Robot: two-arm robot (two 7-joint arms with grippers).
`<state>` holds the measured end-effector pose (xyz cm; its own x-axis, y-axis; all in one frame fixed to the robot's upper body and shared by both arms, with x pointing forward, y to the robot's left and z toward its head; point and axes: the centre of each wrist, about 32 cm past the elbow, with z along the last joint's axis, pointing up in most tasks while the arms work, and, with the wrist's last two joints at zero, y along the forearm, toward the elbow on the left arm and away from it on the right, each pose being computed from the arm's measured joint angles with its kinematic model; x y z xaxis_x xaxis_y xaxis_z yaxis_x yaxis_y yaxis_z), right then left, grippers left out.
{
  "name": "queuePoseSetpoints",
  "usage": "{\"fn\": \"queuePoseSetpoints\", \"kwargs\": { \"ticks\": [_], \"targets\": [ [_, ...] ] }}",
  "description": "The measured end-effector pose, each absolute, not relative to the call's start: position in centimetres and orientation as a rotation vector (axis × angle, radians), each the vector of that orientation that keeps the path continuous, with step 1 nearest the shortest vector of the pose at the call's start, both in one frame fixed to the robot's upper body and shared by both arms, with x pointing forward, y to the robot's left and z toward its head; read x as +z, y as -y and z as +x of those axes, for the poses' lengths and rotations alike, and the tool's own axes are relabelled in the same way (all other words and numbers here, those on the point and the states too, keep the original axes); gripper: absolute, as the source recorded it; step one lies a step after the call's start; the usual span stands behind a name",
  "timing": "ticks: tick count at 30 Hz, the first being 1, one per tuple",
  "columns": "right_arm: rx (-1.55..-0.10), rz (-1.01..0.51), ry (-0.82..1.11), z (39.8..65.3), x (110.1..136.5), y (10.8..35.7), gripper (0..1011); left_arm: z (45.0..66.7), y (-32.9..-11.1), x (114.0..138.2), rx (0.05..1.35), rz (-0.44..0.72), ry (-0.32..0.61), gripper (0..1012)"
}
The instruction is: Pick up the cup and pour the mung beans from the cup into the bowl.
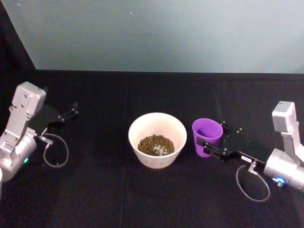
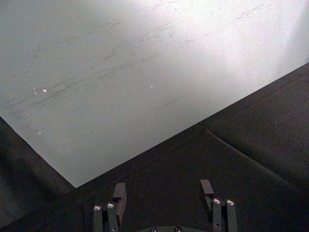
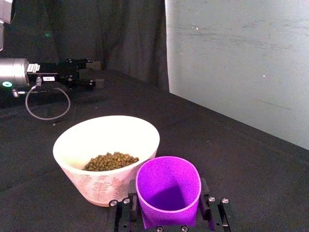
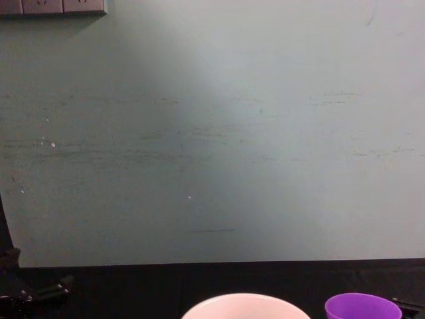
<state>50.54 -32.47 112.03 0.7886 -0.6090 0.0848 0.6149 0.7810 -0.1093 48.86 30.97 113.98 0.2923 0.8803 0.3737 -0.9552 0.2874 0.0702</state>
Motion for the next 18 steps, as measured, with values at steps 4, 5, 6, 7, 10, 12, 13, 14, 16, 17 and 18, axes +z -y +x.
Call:
{"fn": "queuePoseSetpoints", "kwargs": {
  "ticks": [4,5,6,7,10,12,13,14,16,17,18],
  "targets": [
    [-0.669,-0.131,0.039,50.71,112.01,32.52,722,48.86,-30.97,113.98,1.248,0.304,0.285,1000],
    [-0.669,-0.131,0.039,50.71,112.01,32.52,722,48.86,-30.97,113.98,1.248,0.304,0.285,1000],
    [-0.669,-0.131,0.039,50.70,112.00,32.51,722,48.86,-30.97,113.98,1.248,0.304,0.285,1000],
    [-0.669,-0.131,0.039,50.70,112.00,32.51,722,48.86,-30.97,113.98,1.248,0.304,0.285,1000],
    [-0.669,-0.131,0.039,50.68,111.99,32.50,722,48.86,-30.97,113.98,1.248,0.304,0.285,1000],
    [-0.669,-0.131,0.039,50.68,111.99,32.50,722,48.86,-30.97,113.98,1.248,0.304,0.285,1000],
    [-0.668,-0.131,0.039,50.67,111.99,32.50,722,48.86,-30.97,113.98,1.248,0.304,0.285,1000],
    [-0.668,-0.131,0.039,50.67,111.99,32.50,751,48.86,-30.97,113.98,1.248,0.304,0.285,1000],
    [-0.668,-0.131,0.040,50.67,112.01,32.49,778,48.86,-30.97,113.98,1.248,0.304,0.285,1000],
    [-0.668,-0.131,0.040,50.67,112.01,32.49,821,48.86,-30.96,113.98,1.248,0.304,0.285,1000],
    [-0.668,-0.131,0.040,50.67,112.01,32.49,844,48.86,-30.97,113.98,1.248,0.304,0.285,1000]
  ]
}}
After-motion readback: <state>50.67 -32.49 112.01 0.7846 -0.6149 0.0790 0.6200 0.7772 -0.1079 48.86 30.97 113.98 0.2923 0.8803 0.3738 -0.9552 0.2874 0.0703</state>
